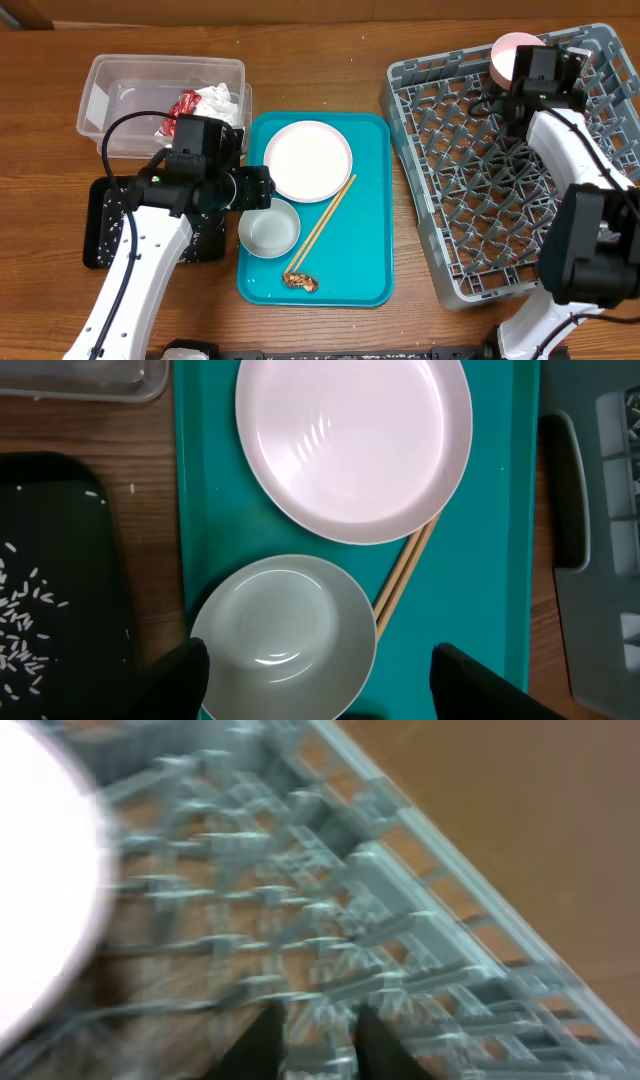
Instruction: Sort waste into correct bins and load items into the dishwasher
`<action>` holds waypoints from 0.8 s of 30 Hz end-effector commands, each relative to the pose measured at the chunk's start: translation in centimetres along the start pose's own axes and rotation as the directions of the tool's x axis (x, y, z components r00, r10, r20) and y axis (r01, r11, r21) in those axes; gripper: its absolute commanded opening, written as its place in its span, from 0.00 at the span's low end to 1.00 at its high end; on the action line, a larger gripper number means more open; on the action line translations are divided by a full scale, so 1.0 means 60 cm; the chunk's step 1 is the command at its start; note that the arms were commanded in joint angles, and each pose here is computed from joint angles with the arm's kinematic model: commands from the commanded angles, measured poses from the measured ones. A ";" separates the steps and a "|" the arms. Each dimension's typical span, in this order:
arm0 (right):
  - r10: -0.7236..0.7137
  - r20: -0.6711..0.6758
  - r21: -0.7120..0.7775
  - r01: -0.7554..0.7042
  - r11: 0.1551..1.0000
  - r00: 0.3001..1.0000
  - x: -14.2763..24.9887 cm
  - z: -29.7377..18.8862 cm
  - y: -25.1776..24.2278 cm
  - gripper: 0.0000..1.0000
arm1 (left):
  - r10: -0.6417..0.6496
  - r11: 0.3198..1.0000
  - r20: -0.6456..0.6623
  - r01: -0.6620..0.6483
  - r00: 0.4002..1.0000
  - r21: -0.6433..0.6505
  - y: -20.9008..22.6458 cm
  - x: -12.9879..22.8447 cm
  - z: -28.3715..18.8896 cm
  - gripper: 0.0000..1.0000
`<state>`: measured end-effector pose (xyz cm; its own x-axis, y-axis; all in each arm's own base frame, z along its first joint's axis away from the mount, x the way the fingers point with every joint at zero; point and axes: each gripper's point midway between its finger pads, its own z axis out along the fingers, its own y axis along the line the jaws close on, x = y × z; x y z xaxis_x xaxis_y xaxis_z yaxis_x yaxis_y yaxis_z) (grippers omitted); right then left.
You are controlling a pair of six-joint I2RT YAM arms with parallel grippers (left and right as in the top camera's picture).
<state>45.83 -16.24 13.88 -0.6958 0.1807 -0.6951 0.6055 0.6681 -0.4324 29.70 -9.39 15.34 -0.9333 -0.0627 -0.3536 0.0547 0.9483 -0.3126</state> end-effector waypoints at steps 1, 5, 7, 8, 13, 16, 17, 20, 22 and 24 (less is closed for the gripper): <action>0.158 0.036 -0.311 -0.139 0.940 0.987 -0.068 -0.077 0.031 0.33 | 0.024 1.000 0.031 -0.024 0.999 -0.001 -0.002 -0.010 -0.011 0.73; 0.270 0.040 -0.463 -0.222 0.858 0.962 -0.116 -0.135 0.037 0.39 | 0.024 1.000 0.031 -0.024 0.999 -0.001 -0.002 -0.010 -0.011 0.73; 0.305 0.021 -0.464 -0.262 0.846 0.952 -0.116 -0.134 0.036 0.39 | 0.024 1.000 0.031 -0.024 0.999 -0.001 -0.002 -0.010 -0.011 0.73; 0.344 -0.015 -0.455 -0.313 0.833 0.939 -0.111 -0.128 0.035 0.39 | 0.024 1.000 0.030 -0.024 0.999 -0.001 -0.002 -0.010 -0.011 0.73; 0.492 -0.225 -0.464 -0.537 0.705 0.841 -0.082 -0.079 0.043 0.39 | 0.024 1.000 0.030 -0.024 0.999 0.000 -0.002 -0.010 -0.011 0.73; 0.516 -0.307 -0.433 -0.600 0.672 0.799 -0.060 -0.050 0.047 0.38 | 0.024 1.000 0.029 -0.024 0.999 -0.001 -0.002 -0.010 -0.011 0.73; 0.534 -0.337 -0.406 -0.631 0.661 0.776 -0.049 -0.036 0.047 0.38 | 0.024 1.000 0.028 -0.024 0.999 -0.001 -0.002 -0.009 -0.011 0.73; 0.520 -0.366 -0.425 -0.636 0.645 0.772 -0.043 -0.030 0.061 0.38 | 0.024 1.000 0.028 -0.024 0.999 -0.001 -0.002 -0.009 -0.011 0.73; 0.510 -0.381 -0.432 -0.636 0.640 0.772 -0.039 -0.030 0.068 0.38 | 0.024 1.000 0.028 -0.024 0.999 -0.001 -0.002 -0.009 -0.011 0.73; 0.507 -0.384 -0.429 -0.635 0.642 0.772 -0.036 -0.027 0.070 0.38 | 0.024 1.000 0.028 -0.024 0.999 -0.001 -0.002 -0.009 -0.011 0.73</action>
<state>48.63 -12.91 14.24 -0.3871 0.7412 -0.5484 0.6750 0.6330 0.3790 29.69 -9.39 15.34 -0.9334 -0.0627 -0.3532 0.0546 0.9483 -0.3125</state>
